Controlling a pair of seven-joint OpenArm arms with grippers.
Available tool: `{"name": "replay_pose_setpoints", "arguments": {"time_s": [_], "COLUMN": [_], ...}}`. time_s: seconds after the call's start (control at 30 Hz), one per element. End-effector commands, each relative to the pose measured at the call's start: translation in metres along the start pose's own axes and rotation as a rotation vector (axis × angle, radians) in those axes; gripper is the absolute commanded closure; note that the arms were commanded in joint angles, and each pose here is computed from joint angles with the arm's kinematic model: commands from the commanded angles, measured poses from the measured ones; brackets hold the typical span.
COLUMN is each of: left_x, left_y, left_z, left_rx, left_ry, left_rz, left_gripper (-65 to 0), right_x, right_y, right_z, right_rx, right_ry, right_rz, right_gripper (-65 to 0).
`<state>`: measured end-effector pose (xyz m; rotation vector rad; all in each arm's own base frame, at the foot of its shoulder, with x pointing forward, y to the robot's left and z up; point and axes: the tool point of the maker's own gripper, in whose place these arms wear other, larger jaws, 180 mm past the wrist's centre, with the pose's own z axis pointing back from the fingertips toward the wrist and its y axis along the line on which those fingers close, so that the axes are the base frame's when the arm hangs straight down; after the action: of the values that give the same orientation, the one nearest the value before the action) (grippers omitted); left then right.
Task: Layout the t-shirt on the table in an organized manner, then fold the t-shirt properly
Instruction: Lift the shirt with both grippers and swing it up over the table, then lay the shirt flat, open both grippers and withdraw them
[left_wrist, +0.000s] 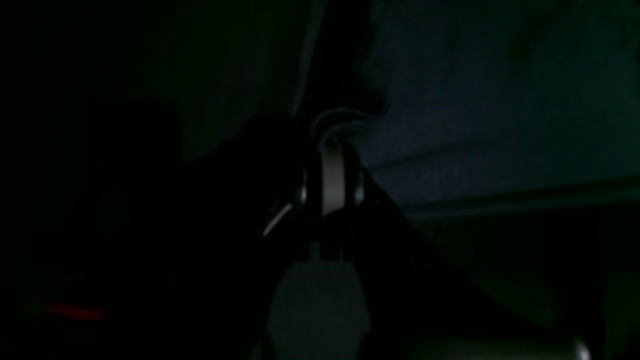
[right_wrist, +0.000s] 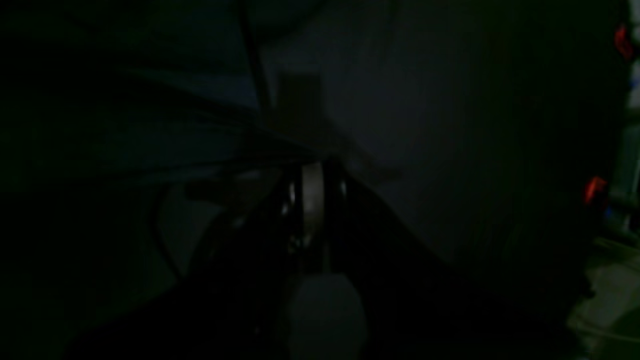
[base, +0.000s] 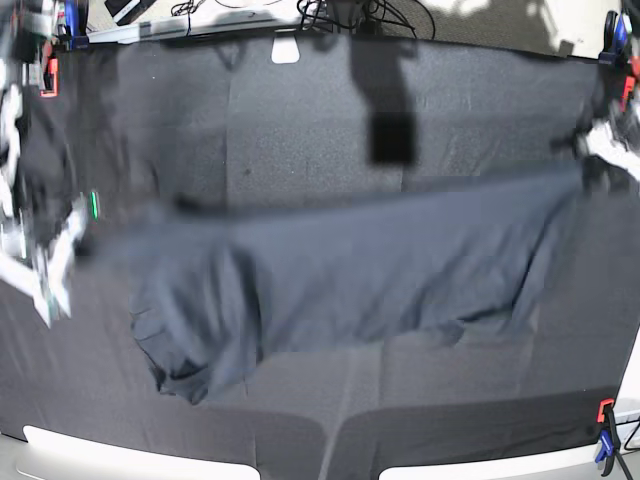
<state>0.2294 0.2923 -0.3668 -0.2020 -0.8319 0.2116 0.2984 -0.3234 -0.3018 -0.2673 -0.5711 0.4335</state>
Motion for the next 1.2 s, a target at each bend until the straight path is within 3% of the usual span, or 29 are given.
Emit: {"name": "replay_pose_setpoints", "arguments": {"time_s": [0.0,0.43,0.73,0.97,1.07,1.17], "left_x": [0.008,-0.052,-0.072,-0.072,-0.072,-0.072], "left_y": [0.005,0.014,0.022,0.024,0.023,0.022], "left_z": [0.007,0.025,0.035,0.035,0.036,0.037], "left_rx": [0.015,0.043,0.073,0.073,0.060,0.039], "left_ry": [-0.025,0.122,0.186,0.198,0.204,0.230], "left_rz": [-0.036,-0.042,-0.069,-0.091,-0.109,-0.147], "left_gripper": [0.0,0.0,0.0,0.0,-16.7,-27.6], "right_x": [-0.007,-0.131,-0.174,-0.174,-0.173,-0.174], "right_y": [-0.022,0.022,0.044,0.046,0.045,0.044], "right_z": [0.009,0.015,0.024,0.024,0.024,0.024], "right_rx": [-0.074,0.025,0.080,0.084,0.082,0.083], "right_ry": [0.028,0.311,0.398,0.390,0.387,0.394], "right_rz": [0.002,0.013,0.028,0.028,0.028,0.030], "right_gripper": [0.0,0.0,0.0,0.0,0.0,-15.2]}}
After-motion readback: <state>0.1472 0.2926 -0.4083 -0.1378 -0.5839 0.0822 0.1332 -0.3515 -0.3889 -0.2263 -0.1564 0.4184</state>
